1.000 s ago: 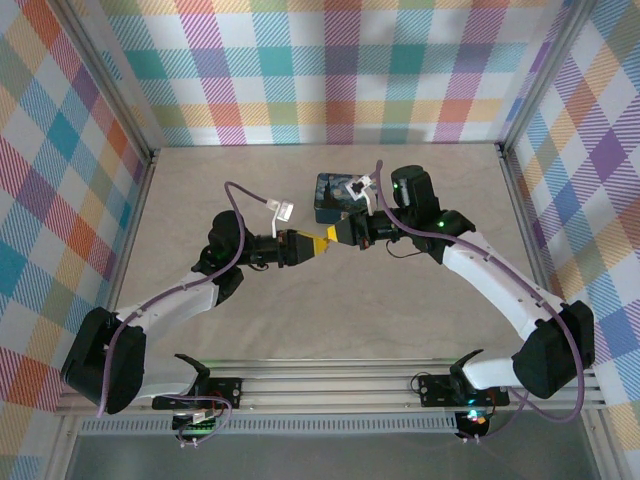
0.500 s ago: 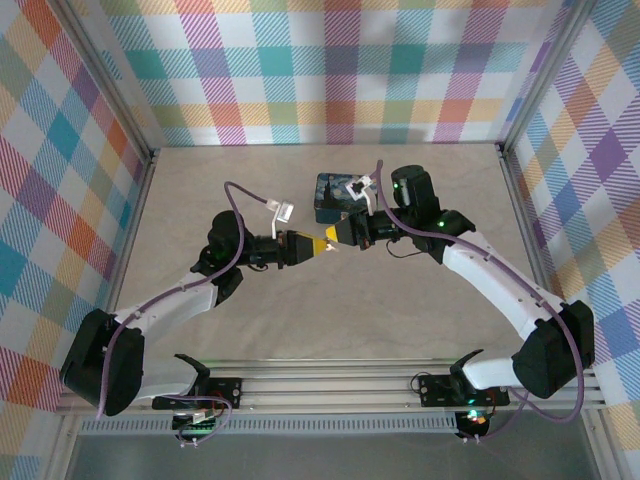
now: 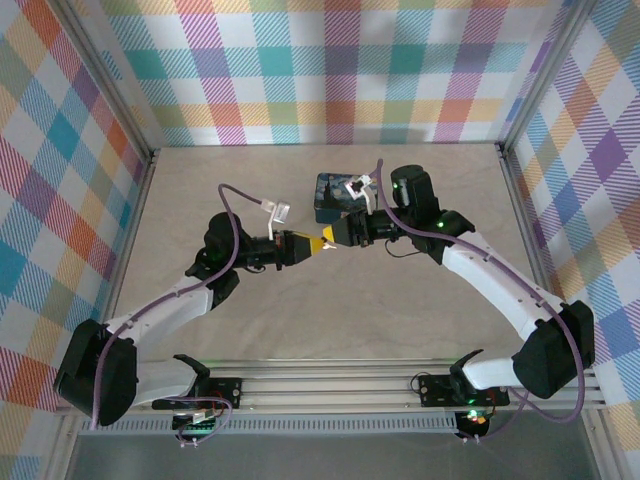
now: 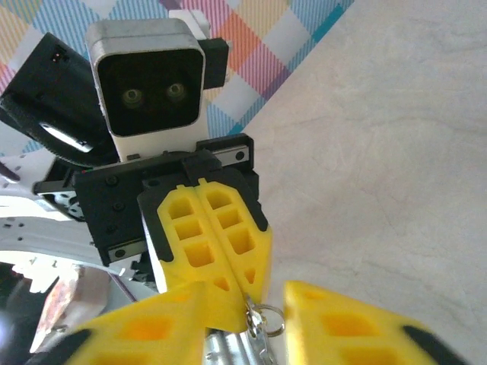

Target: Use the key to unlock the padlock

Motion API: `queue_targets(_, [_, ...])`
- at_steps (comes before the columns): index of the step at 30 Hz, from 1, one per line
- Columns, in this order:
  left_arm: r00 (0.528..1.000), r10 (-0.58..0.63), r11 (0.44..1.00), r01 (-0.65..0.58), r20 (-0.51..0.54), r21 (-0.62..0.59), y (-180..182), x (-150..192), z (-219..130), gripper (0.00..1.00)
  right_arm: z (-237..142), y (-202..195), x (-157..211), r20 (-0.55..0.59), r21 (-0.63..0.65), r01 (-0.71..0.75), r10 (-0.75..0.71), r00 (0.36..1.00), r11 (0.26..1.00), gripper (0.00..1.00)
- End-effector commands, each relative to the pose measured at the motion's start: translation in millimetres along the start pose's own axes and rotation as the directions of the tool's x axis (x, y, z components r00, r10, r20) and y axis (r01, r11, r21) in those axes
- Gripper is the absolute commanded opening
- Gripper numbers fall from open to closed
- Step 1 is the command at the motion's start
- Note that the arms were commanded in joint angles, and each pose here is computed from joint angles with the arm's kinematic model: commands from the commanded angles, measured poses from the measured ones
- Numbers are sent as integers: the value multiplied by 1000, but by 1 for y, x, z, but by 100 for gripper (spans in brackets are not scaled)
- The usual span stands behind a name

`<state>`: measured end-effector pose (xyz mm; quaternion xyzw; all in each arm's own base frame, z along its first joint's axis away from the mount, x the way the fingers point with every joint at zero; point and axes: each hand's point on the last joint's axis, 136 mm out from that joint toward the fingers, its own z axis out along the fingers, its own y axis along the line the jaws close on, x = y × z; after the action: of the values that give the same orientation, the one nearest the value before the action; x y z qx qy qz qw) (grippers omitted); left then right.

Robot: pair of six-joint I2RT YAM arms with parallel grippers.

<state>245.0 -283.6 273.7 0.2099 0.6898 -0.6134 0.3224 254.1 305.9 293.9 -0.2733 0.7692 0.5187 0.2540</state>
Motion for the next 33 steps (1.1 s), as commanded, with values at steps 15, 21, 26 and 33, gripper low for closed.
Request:
queue_targets(15, [997, -70, 934, 73, 21, -350, 74, 35, -41, 0, 0, -146, 23, 105, 663, -202, 178, 978, 721, 56])
queue_targets(21, [991, -130, 883, 125, 20, -453, 99, 58, -53, 0, 21, -190, 21, 108, 778, -208, 199, 974, 592, 58])
queue_targets(26, [992, -128, 861, 110, -3, -496, 107, 68, -59, 0, 41, -221, 16, 126, 828, -206, 185, 975, 522, 58])
queue_targets(33, [989, -145, 862, 115, -22, -493, 113, 78, -58, 0, 66, -255, 11, 160, 860, -204, 132, 978, 468, 57])
